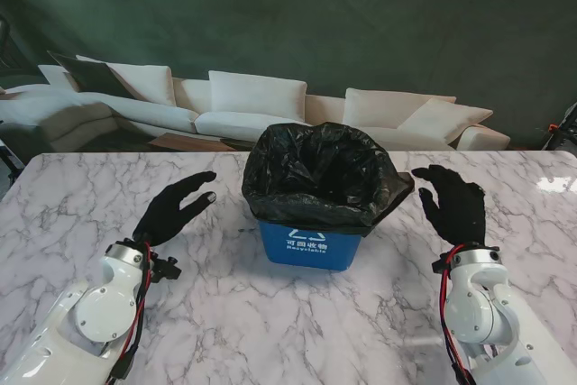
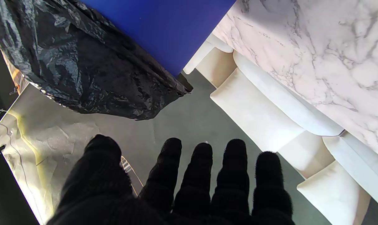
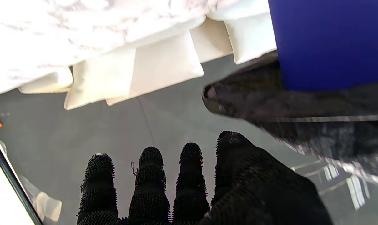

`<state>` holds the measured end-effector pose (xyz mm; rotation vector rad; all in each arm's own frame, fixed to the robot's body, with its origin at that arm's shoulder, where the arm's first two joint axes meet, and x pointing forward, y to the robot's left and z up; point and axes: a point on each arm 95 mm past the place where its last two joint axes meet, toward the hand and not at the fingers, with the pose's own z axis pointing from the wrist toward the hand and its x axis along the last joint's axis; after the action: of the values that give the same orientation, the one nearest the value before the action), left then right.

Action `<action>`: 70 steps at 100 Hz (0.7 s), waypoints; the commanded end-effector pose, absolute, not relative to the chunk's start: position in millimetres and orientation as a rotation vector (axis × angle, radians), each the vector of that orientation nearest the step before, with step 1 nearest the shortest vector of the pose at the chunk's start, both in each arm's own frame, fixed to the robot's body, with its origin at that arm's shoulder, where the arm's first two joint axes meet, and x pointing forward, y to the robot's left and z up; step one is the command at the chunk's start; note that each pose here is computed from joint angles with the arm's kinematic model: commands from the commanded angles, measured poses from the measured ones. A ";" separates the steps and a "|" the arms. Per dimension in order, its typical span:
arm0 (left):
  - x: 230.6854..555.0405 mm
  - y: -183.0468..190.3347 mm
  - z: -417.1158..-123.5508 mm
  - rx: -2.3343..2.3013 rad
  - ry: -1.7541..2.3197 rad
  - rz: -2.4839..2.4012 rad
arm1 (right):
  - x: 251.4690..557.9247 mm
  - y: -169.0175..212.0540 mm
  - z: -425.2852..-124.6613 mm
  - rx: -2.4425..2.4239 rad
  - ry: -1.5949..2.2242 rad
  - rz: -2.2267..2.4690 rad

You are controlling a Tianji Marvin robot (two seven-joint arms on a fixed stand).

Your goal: Fit the garbage bag over the bin

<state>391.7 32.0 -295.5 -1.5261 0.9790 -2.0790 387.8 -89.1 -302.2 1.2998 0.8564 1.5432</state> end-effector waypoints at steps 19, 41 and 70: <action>392.4 29.9 -298.4 -1.541 0.998 -2.071 | 396.8 -71.1 -316.9 1.361 0.959 1.496; 393.2 29.4 -299.2 -1.543 1.007 -2.071 | 402.0 -47.8 -316.8 1.354 1.065 1.485; 393.7 29.1 -299.6 -1.545 1.010 -2.070 | 402.7 -40.2 -321.5 1.369 1.087 1.464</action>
<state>393.7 31.0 -296.4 -1.5293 0.9899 -2.0770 403.2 -40.3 -320.1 1.3538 1.0970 1.4678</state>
